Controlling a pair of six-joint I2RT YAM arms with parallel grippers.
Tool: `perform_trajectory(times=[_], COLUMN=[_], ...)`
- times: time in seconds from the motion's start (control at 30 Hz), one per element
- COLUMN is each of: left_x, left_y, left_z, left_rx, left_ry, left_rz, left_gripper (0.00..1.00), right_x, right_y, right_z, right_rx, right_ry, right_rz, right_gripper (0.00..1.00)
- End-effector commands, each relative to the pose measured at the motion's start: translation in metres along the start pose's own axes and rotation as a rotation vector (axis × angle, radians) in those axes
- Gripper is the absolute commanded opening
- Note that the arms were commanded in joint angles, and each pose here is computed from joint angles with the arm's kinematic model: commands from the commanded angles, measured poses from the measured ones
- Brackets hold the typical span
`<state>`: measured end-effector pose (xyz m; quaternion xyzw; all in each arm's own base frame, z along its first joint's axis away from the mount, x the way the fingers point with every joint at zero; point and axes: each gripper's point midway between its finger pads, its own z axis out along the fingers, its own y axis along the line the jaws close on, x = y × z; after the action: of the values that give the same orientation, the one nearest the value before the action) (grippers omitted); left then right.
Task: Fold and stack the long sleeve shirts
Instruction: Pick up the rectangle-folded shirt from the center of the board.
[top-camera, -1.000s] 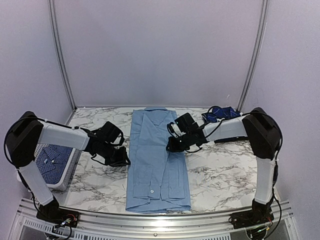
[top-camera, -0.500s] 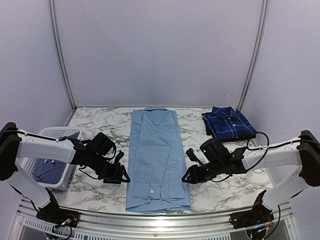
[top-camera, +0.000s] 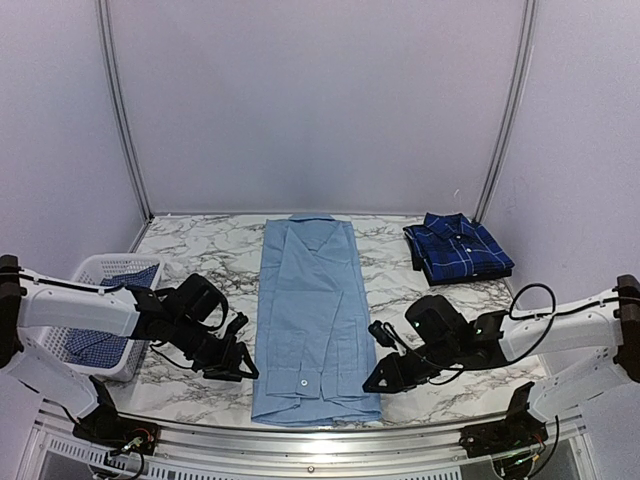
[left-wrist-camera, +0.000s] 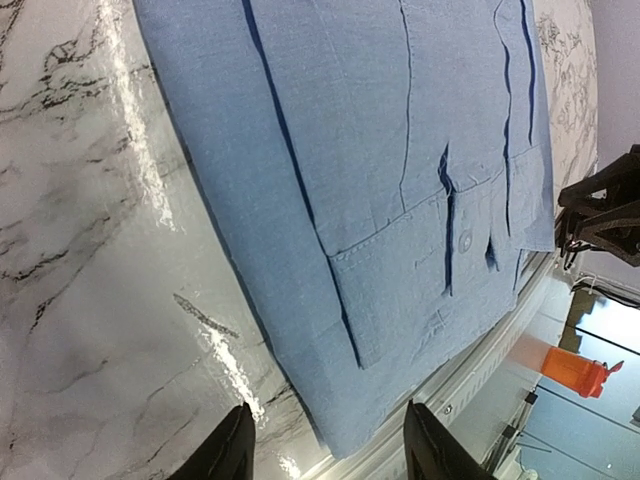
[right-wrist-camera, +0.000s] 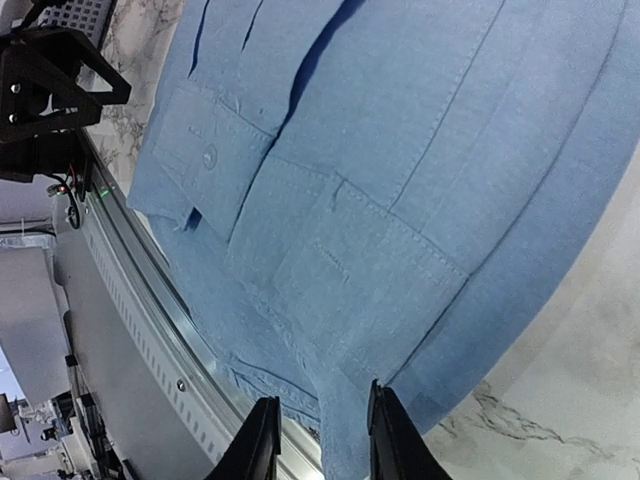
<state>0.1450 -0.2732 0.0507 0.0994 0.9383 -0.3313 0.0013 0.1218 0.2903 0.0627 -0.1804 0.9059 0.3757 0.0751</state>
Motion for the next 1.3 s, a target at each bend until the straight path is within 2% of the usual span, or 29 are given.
perform_trajectory(times=[0.0,0.27,0.4,0.53,0.67,0.8,0.93,1.03,1.27], left_x=[0.01,0.017,0.02,0.026,0.031,0.034,0.036,0.032,0.03], left_y=[0.001,0.002,0.002,0.003,0.009,0.014,0.018,0.017,0.016], left_z=[-0.001,0.003,0.006,0.009,0.011,0.014,0.02,0.023,0.034], left_rx=[0.011,0.02,0.022,0.023,0.014,-0.002,-0.023,-0.033,-0.046], left_ry=[0.023,0.05,0.067,0.089,0.106,0.12,0.135,0.133,0.157], left_rz=[-0.015,-0.017,-0.015,-0.015,-0.023,-0.028,-0.032,-0.033,-0.056], left_gripper=[0.52,0.53,0.55,0.59,0.6,0.61,0.61,0.6,0.49], right_x=[0.018,0.047,0.042,0.04,0.03,0.016,0.01,0.007,0.001], right_y=[0.004,-0.015,-0.011,-0.017,-0.024,-0.023,-0.023,-0.022,-0.02], right_z=[0.005,0.004,-0.002,-0.011,-0.02,-0.022,-0.013,-0.006,0.004], right_rx=[-0.032,-0.006,0.006,0.057,0.084,0.036,0.004,-0.016,-0.072], right_ry=[0.053,0.115,0.09,0.07,0.022,-0.026,-0.02,-0.01,-0.012], right_rz=[0.006,0.059,0.056,0.077,0.099,0.133,0.142,0.141,0.158], right_gripper=[0.26,0.26,0.3,0.42,0.46,0.49,0.49,0.49,0.49])
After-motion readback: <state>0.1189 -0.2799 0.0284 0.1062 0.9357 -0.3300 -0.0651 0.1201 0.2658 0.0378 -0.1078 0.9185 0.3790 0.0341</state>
